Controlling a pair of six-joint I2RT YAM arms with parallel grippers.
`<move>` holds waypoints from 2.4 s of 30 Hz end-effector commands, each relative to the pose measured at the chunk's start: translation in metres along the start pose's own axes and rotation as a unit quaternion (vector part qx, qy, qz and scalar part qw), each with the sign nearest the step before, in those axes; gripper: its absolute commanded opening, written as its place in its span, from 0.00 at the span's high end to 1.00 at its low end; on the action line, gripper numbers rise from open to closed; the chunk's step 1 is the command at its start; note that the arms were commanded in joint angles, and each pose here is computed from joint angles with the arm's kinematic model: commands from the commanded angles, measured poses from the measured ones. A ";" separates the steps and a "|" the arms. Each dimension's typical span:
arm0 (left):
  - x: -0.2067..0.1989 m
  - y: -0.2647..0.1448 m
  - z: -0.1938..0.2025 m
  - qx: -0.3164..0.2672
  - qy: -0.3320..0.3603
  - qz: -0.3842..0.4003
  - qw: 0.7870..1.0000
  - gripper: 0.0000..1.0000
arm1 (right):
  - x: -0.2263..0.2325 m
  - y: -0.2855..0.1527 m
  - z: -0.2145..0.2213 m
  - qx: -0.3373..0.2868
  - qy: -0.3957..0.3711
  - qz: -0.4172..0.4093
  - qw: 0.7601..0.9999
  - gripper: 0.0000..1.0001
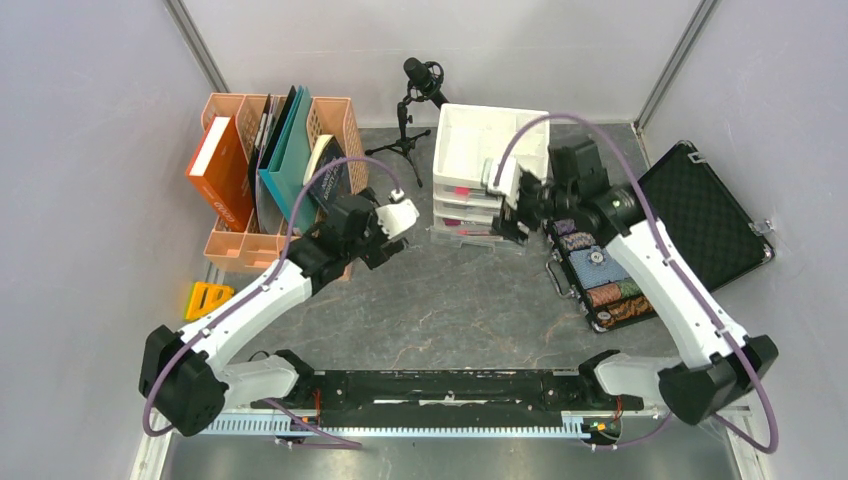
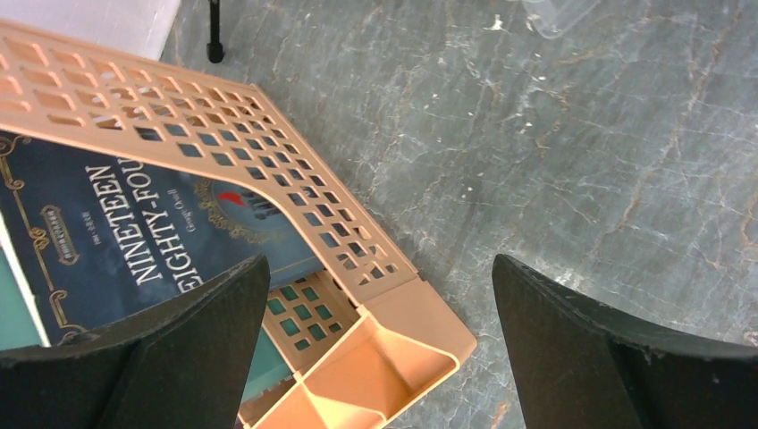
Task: Organize the desk
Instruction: Close the drawer in the storage box.
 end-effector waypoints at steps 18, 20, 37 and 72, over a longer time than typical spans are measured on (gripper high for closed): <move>0.027 -0.016 -0.004 -0.004 -0.066 0.013 0.998 0.00 | 0.044 0.090 0.208 0.160 -0.047 -0.045 0.985 0.38; 0.029 -0.017 -0.004 -0.006 -0.065 0.008 0.998 0.00 | 0.039 0.096 0.215 0.173 -0.045 -0.039 0.983 0.39; 0.031 -0.023 -0.005 -0.018 -0.061 -0.001 0.998 0.00 | -0.036 0.109 0.231 0.252 -0.073 0.116 0.958 0.42; 0.029 -0.021 -0.005 -0.020 -0.073 0.001 0.997 0.00 | -0.051 0.103 0.247 0.242 -0.022 0.143 0.959 0.38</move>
Point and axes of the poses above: each gripper's point midway between its finger pads, its own y axis out along the fingers, its own x axis along the line the jaws close on, z = x × y, the point moved 2 cm from there along -y, back along the fingers, and after that the axes turned 10 degrees about y, right-handed, at the moved point
